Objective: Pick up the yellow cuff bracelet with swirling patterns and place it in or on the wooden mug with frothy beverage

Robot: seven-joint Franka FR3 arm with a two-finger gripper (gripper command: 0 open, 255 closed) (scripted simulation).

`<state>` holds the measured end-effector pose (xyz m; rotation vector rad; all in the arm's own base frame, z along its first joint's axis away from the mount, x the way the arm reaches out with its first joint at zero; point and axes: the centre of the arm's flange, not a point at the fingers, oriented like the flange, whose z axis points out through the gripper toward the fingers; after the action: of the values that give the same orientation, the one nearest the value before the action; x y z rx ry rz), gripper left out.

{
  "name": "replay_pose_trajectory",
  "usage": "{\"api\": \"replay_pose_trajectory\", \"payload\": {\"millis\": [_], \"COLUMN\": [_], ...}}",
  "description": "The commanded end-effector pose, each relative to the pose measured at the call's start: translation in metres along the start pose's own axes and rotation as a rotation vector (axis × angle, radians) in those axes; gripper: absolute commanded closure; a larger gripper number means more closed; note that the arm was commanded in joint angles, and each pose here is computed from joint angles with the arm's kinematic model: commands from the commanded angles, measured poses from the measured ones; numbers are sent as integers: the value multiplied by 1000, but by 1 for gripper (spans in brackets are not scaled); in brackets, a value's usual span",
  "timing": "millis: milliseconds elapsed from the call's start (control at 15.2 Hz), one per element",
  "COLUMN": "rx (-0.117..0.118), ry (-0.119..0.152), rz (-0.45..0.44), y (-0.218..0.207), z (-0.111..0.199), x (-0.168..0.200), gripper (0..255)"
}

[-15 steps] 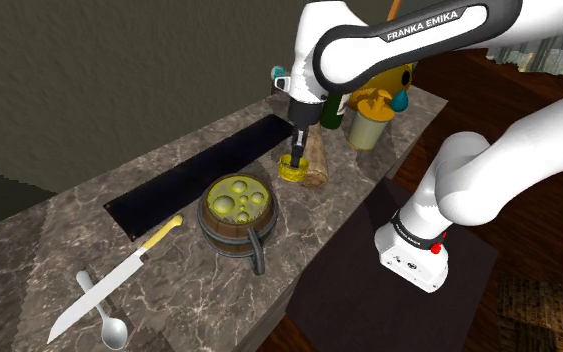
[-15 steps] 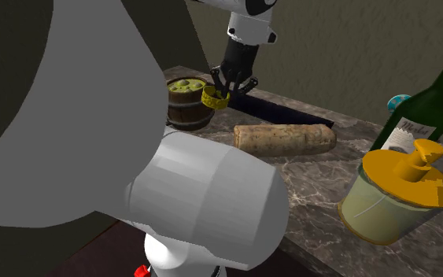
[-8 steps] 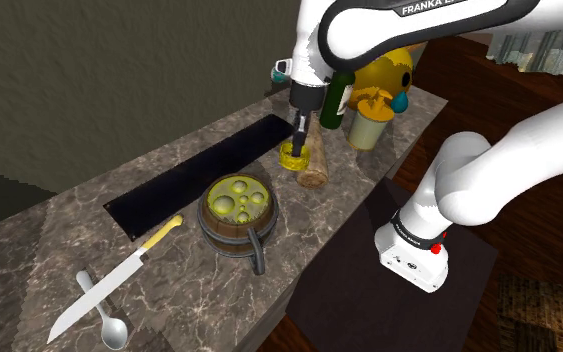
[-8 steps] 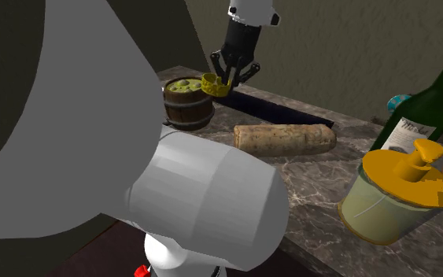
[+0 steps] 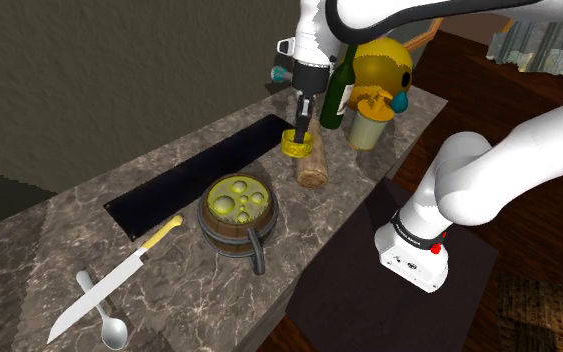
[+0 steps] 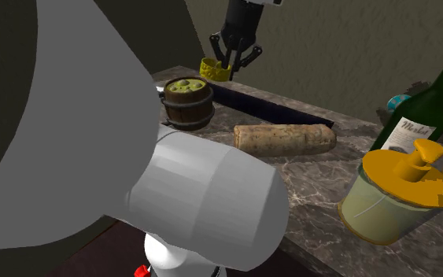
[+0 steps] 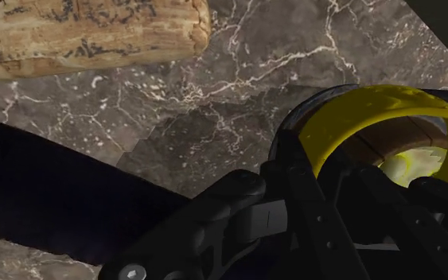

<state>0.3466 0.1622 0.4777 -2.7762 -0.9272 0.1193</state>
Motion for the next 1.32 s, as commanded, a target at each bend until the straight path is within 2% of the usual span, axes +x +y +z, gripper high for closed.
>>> {"api": "replay_pose_trajectory", "payload": {"millis": [0, 66, 924, 1254], "rx": [0, 0, 0, 0], "ry": [0, 0, 0, 0], "rz": [0, 0, 0, 0], "y": [-2, -3, -135, -129], "z": [-12, -15, 18, 44], "x": [0, 0, 97, 97], "gripper": [255, 255, 255, 255]}}
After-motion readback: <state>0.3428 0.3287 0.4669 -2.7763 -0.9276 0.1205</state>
